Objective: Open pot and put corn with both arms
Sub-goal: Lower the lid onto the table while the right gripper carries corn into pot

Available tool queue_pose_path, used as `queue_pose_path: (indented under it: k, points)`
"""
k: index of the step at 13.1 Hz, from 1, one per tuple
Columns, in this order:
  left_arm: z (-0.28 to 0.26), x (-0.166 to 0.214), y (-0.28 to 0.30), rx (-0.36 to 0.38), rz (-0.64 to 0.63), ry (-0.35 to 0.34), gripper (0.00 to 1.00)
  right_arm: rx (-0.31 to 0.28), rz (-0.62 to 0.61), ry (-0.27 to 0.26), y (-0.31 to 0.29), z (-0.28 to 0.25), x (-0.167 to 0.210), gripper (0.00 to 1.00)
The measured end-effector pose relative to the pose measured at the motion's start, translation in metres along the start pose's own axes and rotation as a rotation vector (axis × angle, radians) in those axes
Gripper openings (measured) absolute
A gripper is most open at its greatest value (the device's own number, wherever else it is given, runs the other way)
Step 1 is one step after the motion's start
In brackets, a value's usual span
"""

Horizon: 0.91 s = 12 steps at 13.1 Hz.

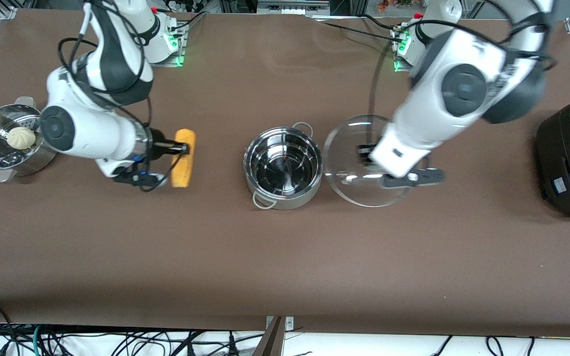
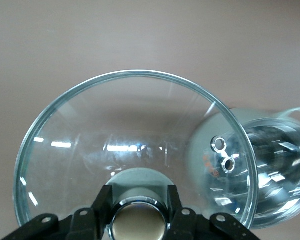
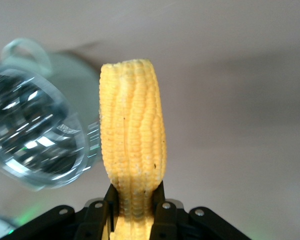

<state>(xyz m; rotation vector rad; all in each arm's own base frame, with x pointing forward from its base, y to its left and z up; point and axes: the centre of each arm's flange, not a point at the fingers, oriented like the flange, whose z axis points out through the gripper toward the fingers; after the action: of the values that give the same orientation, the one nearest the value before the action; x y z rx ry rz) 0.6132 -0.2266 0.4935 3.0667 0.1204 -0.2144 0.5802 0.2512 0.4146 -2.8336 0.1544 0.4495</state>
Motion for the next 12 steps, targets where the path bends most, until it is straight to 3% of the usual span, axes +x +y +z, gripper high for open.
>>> queue_pose_path:
  k: [3,5,8,11,12]
  points:
    - [0.037,0.010,-0.122,0.023,0.068,-0.095,0.49,0.072,-0.068,0.044,-0.086,0.060,-0.019,0.30]
    - [0.079,0.014,-0.176,0.024,0.087,-0.117,0.49,0.096,-0.067,0.102,-0.125,0.109,-0.023,0.26]
    - [0.166,0.004,-0.204,0.027,0.106,-0.087,0.49,0.132,-0.050,0.190,-0.157,0.177,-0.021,0.26]
    - [0.247,-0.023,-0.209,0.033,0.123,-0.048,0.49,0.148,-0.045,0.242,-0.159,0.217,-0.010,0.26]
    - [0.262,-0.031,-0.211,0.034,0.136,-0.043,0.49,0.150,-0.044,0.249,-0.159,0.223,-0.008,0.31]
